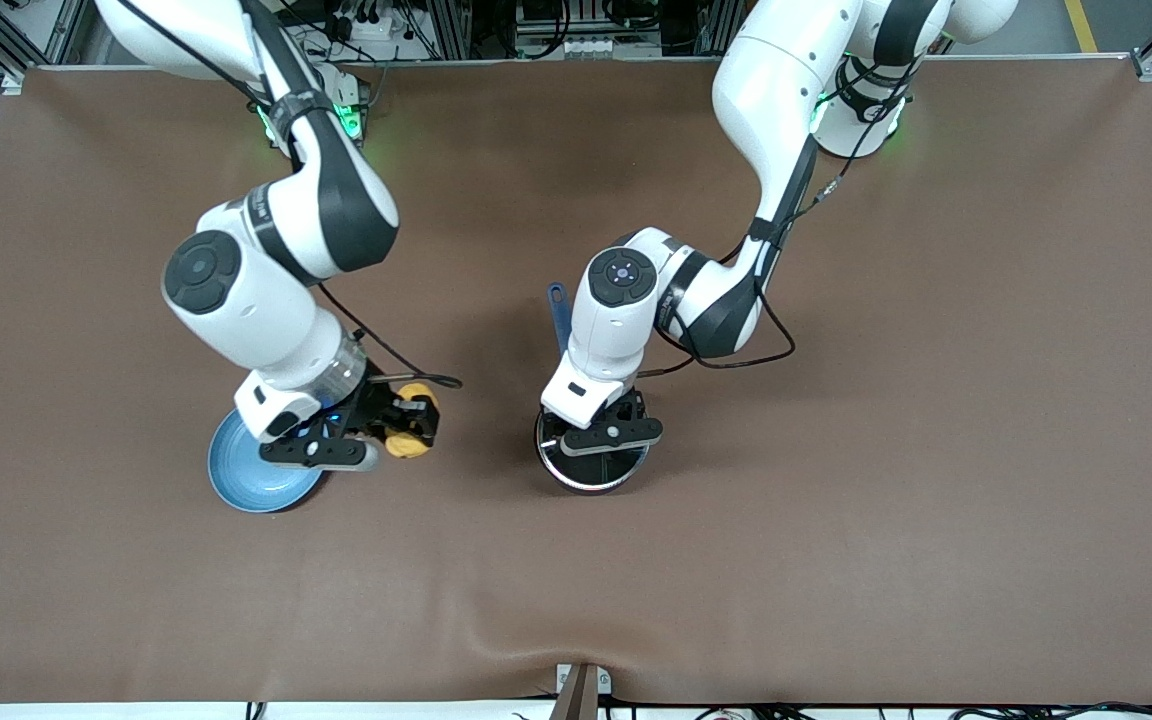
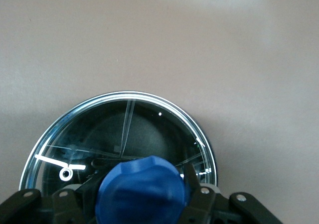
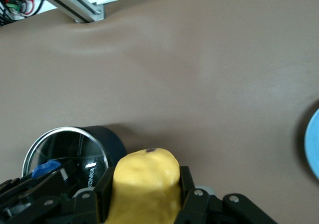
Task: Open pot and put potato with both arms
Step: 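Lift the lid with the left gripper while the right gripper carries the potato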
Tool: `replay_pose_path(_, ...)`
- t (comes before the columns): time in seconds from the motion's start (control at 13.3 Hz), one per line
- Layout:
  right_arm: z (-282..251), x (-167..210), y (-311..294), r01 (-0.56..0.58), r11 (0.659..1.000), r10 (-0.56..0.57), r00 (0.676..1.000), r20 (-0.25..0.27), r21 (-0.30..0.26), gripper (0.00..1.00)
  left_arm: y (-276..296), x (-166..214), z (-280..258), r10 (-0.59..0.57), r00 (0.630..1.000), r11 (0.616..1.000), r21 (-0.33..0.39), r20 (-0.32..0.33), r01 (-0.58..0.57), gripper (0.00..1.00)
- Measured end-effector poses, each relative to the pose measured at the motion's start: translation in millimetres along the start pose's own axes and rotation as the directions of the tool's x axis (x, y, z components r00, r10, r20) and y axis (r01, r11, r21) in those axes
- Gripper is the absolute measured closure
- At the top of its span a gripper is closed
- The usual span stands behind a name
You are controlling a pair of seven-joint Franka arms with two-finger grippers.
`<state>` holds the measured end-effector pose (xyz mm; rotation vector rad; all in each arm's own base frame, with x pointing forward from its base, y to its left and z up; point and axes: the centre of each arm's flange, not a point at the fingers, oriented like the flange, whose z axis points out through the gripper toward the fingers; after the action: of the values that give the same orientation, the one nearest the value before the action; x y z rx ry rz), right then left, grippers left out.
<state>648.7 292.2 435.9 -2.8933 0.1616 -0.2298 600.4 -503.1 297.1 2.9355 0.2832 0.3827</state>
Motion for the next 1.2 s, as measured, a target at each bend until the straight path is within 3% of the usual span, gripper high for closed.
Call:
replay_pose_path(0.3, 1, -12, -22, -0.035, 0.999, 0.035, 0.999, 0.003, 0.008, 0.44, -15, 47, -74, -0.056, 0.998, 0.998, -0.026, -0.023, 0.056, 0.4)
replay_pose_path(0.53, 13, -27, -52, -0.037, 0.999, 0.038, 0.999, -0.011, 0.026, 0.44, -54, 72, -129, -0.021, 1.0, 1.0, 0.011, 0.019, 0.021, 0.4)
replay_pose_path(0.82, 80, -60, -114, 0.042, 0.998, -0.038, 0.998, -0.058, 0.057, 0.44, -149, 95, -135, 0.078, 0.991, 0.996, 0.033, 0.11, -0.082, 0.4)
replay_pose_path(1.2, 145, -57, -139, 0.161, 0.986, -0.156, 0.984, -0.09, 0.049, 0.44, -275, 126, -124, 0.179, 0.966, 0.983, 0.017, 0.188, -0.185, 0.4)
